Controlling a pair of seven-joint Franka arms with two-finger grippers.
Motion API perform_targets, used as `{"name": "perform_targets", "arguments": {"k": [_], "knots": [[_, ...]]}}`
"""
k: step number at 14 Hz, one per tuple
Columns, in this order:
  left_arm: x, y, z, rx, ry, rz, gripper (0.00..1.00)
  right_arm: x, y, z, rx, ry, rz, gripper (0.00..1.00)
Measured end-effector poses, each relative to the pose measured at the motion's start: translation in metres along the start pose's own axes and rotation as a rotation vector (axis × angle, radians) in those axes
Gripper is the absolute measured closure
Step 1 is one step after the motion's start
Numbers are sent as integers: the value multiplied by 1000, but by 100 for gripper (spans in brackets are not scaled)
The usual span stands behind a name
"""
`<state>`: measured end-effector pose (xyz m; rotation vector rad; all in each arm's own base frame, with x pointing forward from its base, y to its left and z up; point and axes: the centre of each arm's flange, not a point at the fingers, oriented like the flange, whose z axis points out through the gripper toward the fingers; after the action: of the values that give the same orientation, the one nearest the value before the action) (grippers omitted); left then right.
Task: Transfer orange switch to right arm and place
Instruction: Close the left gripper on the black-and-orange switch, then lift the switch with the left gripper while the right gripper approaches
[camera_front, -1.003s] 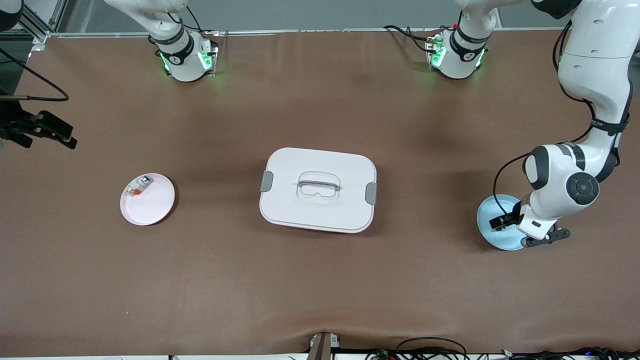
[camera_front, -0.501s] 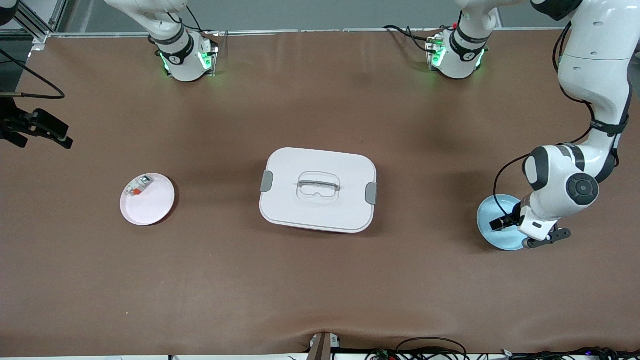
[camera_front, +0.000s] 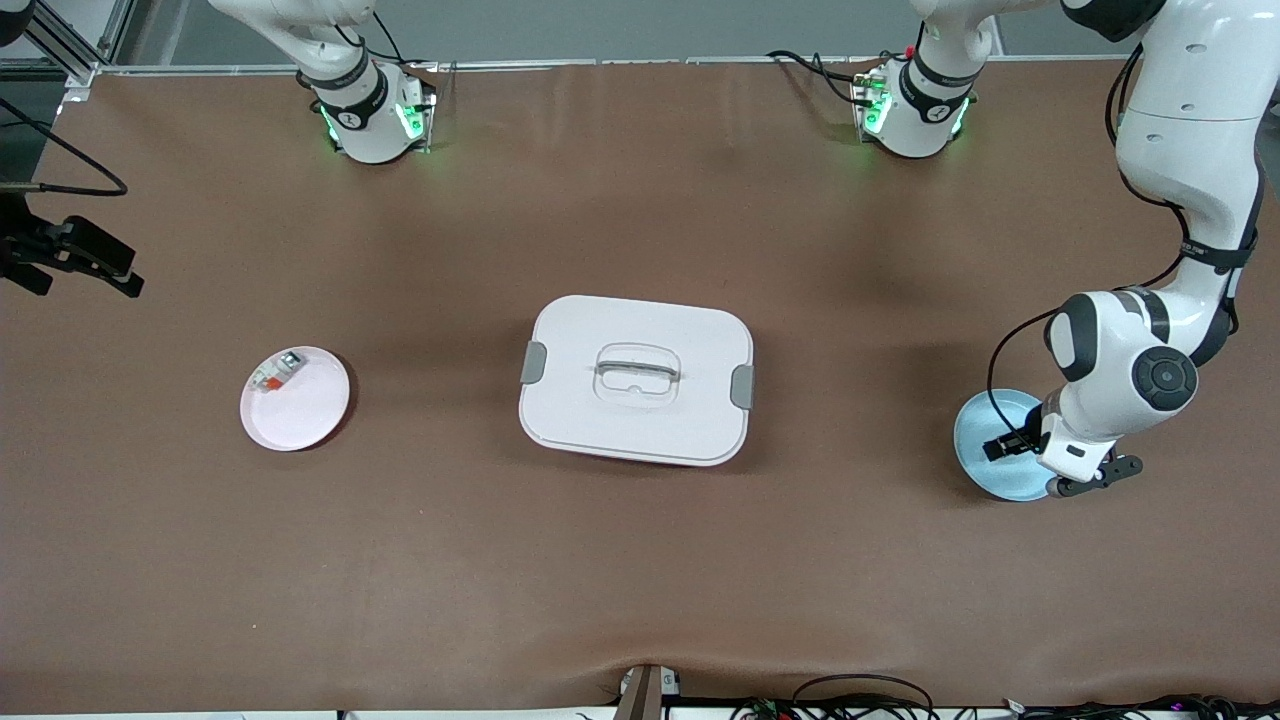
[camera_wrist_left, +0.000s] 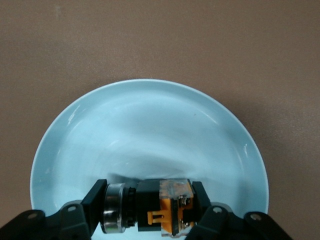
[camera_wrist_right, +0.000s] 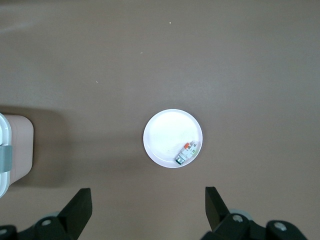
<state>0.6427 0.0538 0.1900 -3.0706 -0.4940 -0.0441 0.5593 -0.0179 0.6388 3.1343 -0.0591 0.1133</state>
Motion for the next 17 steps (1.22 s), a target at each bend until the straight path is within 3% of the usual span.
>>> {"name": "perform_targets", "arguments": {"k": [4,9,14,17], "knots": [[4,9,-16,-4,12,-19,27,0,-9,0,1,0,-17,0],[-9,51,-111,-2,-18,17,27,-4,-61,0,11,-5,-80,0],[-50,110,-214,-14,2,83,27,-36,-177,2,13,-59,-12,0],[-86,162,-253,-66,10,36,27,-67,-258,-5,39,-29,19,0]]}}
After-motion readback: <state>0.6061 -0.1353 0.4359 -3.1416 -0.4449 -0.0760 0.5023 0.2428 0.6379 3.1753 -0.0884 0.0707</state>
